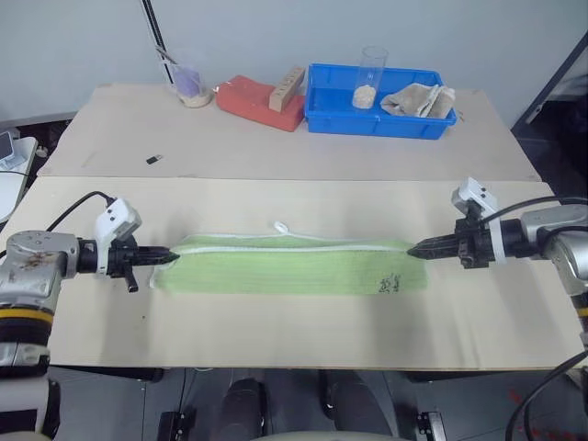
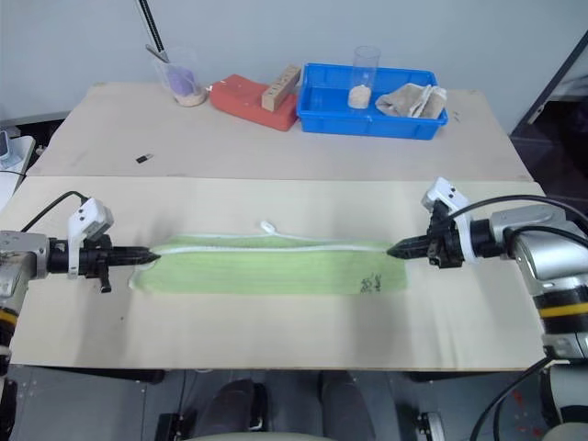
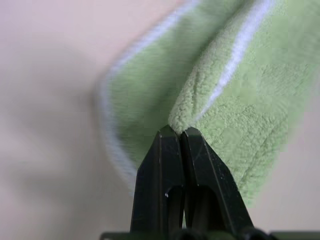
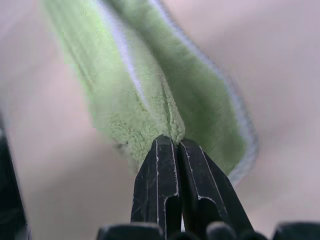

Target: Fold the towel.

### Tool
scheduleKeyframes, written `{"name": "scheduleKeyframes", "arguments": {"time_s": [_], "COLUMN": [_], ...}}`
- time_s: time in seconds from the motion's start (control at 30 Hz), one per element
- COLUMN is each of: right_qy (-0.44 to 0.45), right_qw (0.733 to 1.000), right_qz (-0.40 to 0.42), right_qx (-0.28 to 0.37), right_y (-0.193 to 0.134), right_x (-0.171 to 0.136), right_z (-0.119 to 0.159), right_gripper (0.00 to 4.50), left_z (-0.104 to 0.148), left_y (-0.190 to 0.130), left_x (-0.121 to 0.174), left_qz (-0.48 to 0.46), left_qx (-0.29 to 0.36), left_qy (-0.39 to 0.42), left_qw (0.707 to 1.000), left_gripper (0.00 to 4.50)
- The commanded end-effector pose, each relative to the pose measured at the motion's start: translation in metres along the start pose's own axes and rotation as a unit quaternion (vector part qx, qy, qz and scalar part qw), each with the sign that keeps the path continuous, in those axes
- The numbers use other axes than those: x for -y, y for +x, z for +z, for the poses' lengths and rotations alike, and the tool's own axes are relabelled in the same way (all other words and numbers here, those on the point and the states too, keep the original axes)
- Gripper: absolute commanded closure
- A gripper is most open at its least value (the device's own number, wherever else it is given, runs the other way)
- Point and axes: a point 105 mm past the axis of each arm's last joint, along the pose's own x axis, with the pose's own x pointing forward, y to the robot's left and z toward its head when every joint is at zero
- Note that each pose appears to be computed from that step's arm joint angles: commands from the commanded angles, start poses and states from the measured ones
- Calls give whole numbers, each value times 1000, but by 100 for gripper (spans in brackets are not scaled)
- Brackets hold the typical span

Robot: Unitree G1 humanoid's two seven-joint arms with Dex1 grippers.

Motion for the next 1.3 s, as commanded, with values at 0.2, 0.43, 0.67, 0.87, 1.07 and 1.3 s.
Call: {"name": "scheduleKeyframes", "arguments": {"time_s": [0.2,0.43,0.67,0.87,1.07,1.3], "right_qy": [27,22,12,20,79,201], "right_qw": [999,994,980,978,979,960], "right_qz": [-36,-98,-179,-187,-172,-173], "right_qx": [13,42,82,92,81,91], "right_y": [2,-2,-34,-52,-43,-25], "right_x": [18,32,42,15,-22,-38], "right_z": [13,18,21,1,-33,-63], "right_gripper": [437,212,3,3,3,3], "left_z": [16,20,32,49,59,78], "left_y": [7,2,-29,-34,-31,12], "left_x": [-18,-25,-29,-2,23,107], "left_qz": [42,77,107,65,22,-147], "left_qx": [19,22,32,47,73,114], "left_qy": [16,47,113,165,175,228], "left_qw": [999,996,987,983,982,956], "left_gripper": [450,268,0,0,0,0]}}
